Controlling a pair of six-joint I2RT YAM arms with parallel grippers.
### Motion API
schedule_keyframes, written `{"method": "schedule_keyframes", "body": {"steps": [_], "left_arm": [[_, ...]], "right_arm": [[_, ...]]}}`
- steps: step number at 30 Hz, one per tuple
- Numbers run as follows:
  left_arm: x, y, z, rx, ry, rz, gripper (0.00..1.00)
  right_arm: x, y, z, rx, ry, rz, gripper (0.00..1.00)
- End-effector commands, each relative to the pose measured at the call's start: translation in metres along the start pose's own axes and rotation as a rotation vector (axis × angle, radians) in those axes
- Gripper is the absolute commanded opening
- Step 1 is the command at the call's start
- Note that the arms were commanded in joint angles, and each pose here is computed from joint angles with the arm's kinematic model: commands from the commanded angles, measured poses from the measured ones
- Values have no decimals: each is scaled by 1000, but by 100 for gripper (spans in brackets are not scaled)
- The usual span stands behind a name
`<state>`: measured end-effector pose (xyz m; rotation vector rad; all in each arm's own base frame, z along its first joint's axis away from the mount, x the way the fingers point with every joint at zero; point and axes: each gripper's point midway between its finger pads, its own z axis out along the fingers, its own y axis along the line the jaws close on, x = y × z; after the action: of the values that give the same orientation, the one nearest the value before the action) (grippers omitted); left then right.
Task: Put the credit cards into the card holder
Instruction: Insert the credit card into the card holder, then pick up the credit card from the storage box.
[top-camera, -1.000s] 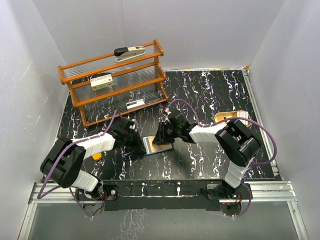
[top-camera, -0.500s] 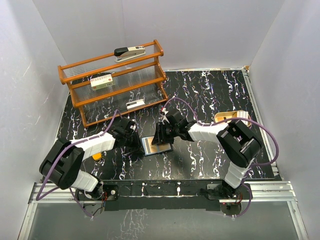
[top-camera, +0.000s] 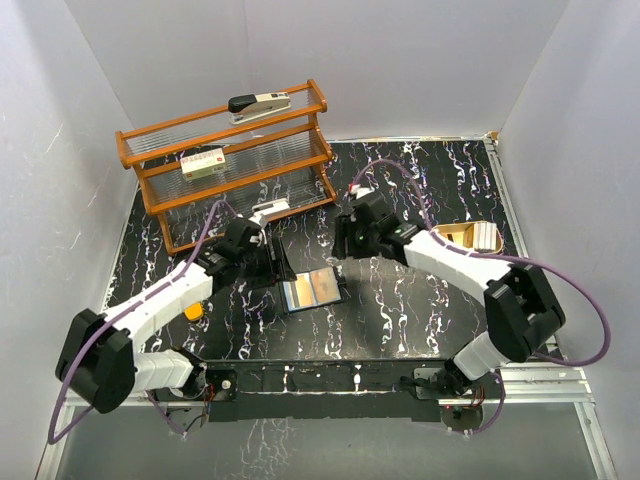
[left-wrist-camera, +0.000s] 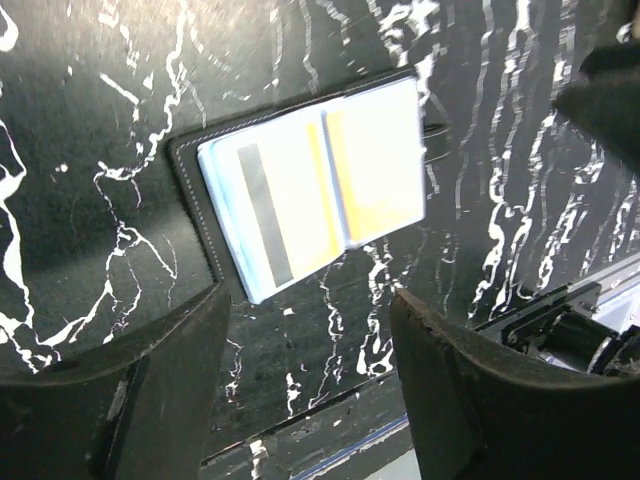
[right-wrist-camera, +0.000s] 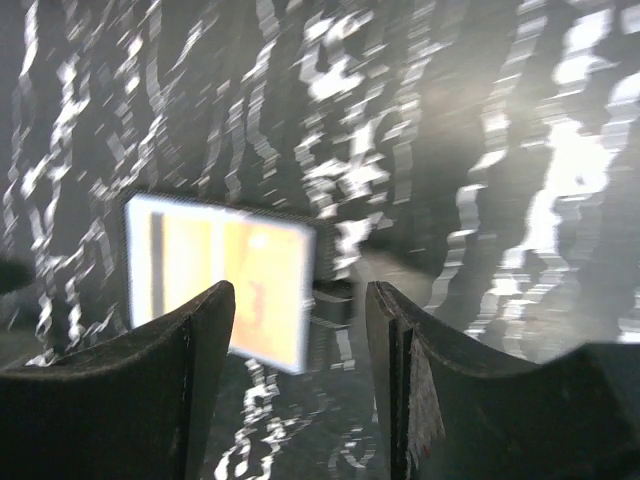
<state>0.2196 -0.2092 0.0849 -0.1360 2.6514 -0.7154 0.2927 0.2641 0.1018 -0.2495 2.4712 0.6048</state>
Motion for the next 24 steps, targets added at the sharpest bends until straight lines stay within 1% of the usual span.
{"method": "schedule_keyframes", "body": {"steps": [1, 3, 5, 10, 12, 13, 16, 19, 24], "left_arm": [[-16, -14, -28, 23, -67, 63, 65], [-20, -19, -36, 41, -85, 84, 67], [-23, -23, -42, 57, -104, 111, 74], [-26, -13, -46, 14, -124, 184, 79], [-27, -11, -47, 0, -121, 203, 94], [-26, -11, -47, -3, -117, 214, 98], [-27, -10, -49, -4, -118, 243, 99], [-27, -8, -51, 0, -138, 274, 99], [-28, -7, -57, -2, -154, 290, 99]], "right_arm": [[-56, -78, -37, 274, -132, -11, 54], [-69, -108, -48, 361, -159, -2, 54], [-78, -140, -62, 477, -171, -4, 55], [-96, -198, -86, 702, -196, -18, 55], [-97, -219, -93, 785, -186, -4, 55], [-97, -230, -96, 827, -173, 2, 56], [-97, -260, -107, 936, -138, 20, 55], [-99, -284, -118, 999, -130, 59, 54], [-91, -308, -127, 1081, -97, 78, 55]]}}
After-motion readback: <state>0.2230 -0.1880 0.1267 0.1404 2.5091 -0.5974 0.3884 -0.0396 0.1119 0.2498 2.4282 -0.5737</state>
